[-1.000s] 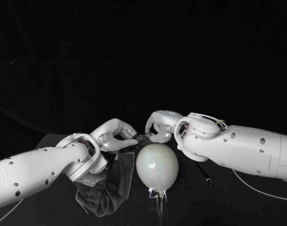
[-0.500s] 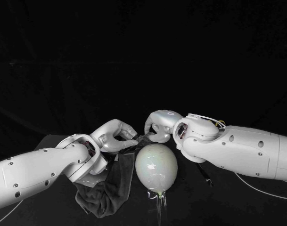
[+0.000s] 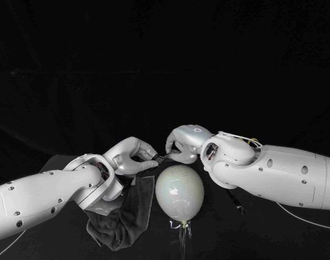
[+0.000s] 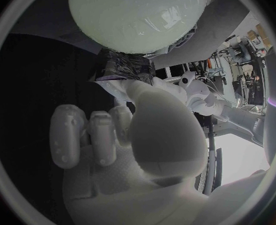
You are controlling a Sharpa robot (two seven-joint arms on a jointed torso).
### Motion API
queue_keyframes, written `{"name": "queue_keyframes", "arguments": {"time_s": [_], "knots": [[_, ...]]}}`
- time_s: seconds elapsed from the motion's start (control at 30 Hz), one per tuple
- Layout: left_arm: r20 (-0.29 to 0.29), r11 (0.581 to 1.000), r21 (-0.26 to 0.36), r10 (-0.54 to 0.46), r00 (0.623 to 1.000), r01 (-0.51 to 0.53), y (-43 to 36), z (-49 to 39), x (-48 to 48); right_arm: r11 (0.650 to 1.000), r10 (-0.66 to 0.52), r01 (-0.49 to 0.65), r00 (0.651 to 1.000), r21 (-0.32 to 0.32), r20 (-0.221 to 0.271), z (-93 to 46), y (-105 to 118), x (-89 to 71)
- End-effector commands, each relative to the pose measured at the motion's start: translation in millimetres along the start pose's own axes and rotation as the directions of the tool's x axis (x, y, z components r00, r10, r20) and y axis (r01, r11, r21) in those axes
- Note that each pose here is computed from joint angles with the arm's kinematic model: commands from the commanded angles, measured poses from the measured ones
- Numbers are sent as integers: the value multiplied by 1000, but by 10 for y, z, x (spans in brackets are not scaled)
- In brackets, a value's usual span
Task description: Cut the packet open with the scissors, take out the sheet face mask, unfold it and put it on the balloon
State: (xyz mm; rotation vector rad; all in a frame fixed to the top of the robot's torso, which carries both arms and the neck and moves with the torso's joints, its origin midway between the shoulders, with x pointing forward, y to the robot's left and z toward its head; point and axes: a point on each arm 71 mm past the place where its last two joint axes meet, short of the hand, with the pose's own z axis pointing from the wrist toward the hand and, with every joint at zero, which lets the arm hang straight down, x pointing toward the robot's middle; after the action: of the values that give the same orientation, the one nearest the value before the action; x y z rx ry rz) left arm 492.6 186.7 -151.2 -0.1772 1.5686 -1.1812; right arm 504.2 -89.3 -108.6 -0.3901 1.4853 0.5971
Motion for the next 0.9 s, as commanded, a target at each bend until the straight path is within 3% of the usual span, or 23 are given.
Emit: {"name": "queue_keyframes", "arguments": {"time_s": [0.03,0.7,0.9], "knots": [[-4,1000,9,-9,1000,9,-15,2,2,999,-30,31,998,-15,55,-14,1,-46],[-3,1000,3,-17,1000,17,-7,-5,-6,999,-36,38,990,-15,139,-94,-26,-120],[-2,1000,4,-20,1000,20,-10,-6,-6,999,-46,48,994,-20,103,-89,-28,-94]]}}
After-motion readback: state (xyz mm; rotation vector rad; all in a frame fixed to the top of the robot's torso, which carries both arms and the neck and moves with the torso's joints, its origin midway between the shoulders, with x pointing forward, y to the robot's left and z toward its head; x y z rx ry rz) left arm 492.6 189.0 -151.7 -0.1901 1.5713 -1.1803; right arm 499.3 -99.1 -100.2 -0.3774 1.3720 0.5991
